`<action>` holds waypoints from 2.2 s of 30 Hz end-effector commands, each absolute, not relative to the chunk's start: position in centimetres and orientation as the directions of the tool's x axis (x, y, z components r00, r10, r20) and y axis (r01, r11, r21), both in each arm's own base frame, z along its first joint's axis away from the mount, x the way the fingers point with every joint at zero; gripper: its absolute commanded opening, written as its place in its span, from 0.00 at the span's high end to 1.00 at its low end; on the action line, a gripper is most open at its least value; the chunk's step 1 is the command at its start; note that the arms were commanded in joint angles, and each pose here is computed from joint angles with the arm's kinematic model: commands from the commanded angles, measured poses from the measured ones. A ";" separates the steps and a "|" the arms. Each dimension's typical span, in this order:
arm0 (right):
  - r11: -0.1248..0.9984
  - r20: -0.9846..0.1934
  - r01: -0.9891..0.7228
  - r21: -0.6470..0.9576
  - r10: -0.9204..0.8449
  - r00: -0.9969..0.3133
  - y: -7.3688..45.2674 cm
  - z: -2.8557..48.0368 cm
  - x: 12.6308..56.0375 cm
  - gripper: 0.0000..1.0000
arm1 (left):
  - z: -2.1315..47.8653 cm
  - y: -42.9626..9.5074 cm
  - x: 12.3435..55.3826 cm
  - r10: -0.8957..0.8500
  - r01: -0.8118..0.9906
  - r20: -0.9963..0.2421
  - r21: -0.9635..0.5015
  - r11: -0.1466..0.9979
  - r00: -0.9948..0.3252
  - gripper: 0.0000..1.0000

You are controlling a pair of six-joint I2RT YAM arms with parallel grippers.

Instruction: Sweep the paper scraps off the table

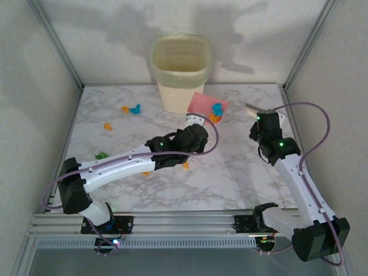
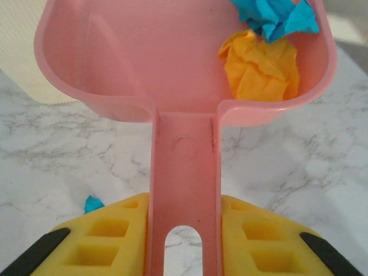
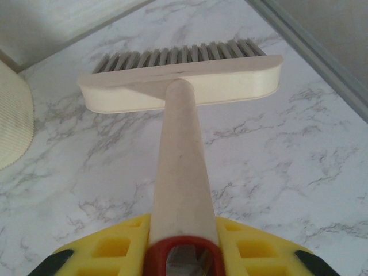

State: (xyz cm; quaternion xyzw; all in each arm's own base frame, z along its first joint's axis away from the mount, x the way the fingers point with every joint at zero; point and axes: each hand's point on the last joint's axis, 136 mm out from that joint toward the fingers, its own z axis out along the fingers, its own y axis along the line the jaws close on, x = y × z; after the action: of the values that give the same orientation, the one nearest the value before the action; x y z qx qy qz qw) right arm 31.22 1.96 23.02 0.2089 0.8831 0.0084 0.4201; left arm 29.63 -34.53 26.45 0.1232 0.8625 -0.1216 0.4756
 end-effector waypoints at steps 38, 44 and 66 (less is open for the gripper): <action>0.938 -0.717 0.278 0.208 0.339 -0.609 3.9 22.9 33.2 1.00 | 45.0 -30.0 47.5 -0.533 0.251 -0.398 -0.911 0.328 -0.747 1.00; 0.938 -0.716 0.276 0.208 0.339 -0.611 3.9 22.8 33.2 1.00 | 45.0 -29.1 49.9 -0.592 0.197 -0.293 -0.955 0.224 -0.750 1.00; 0.941 -0.706 0.259 0.218 0.335 -0.624 4.4 22.5 33.5 1.00 | 44.9 -27.7 50.8 -0.616 0.194 -0.043 -0.964 -0.180 -0.787 1.00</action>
State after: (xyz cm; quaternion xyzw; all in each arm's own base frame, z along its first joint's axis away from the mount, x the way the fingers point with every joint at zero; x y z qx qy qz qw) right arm 32.31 4.27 20.07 0.1695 0.9138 0.0361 0.3673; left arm 52.07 -28.20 40.54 -0.2219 0.6222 -0.7097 0.2447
